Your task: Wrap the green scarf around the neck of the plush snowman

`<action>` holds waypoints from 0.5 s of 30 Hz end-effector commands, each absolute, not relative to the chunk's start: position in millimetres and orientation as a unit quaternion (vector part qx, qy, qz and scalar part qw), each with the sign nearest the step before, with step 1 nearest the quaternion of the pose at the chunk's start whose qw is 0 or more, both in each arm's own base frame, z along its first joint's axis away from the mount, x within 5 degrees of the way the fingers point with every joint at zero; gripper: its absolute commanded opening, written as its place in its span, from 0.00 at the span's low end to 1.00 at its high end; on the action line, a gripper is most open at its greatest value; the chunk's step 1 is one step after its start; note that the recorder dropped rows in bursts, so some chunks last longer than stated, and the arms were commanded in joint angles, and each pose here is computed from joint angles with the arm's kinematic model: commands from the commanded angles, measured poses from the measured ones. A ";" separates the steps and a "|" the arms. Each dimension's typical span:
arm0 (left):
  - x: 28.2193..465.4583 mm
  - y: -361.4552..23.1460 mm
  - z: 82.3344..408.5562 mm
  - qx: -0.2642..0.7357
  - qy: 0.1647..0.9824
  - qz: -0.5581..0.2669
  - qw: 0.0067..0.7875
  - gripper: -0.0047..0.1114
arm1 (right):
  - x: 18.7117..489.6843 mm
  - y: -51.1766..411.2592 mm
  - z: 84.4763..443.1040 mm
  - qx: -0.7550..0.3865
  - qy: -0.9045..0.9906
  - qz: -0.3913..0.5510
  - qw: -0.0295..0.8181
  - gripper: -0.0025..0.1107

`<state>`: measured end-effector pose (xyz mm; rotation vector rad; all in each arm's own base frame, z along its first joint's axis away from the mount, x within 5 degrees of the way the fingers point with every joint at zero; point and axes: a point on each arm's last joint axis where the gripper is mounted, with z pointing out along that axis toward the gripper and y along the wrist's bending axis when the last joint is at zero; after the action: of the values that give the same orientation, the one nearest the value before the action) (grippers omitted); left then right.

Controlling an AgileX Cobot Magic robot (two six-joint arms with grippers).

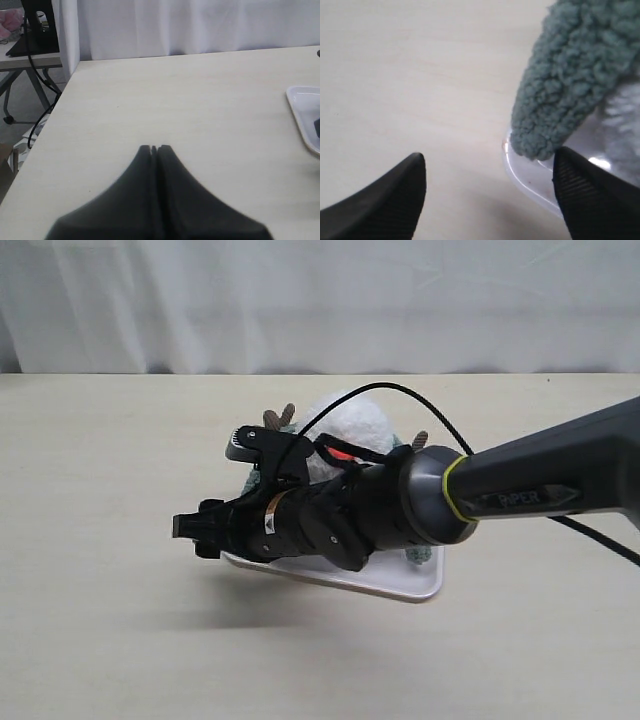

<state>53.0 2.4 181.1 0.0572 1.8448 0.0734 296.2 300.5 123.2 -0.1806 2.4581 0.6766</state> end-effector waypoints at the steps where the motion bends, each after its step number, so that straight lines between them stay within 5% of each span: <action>1: 53.2 2.3 181.3 0.024 0.794 0.031 0.606 0.04 | 300.0 294.5 118.8 -0.066 0.928 0.238 0.280 0.62; 7: 53.2 2.3 181.3 0.024 0.794 0.031 0.606 0.04 | 302.1 297.4 114.2 -0.069 0.921 0.250 0.293 0.54; 15: 53.2 2.3 181.2 0.024 0.795 0.031 0.605 0.04 | 302.9 298.4 113.1 -0.069 0.918 0.255 0.298 0.20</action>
<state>53.0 2.4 181.1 0.0572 1.8448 0.0734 300.4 299.0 113.1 -0.1756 2.4537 0.6742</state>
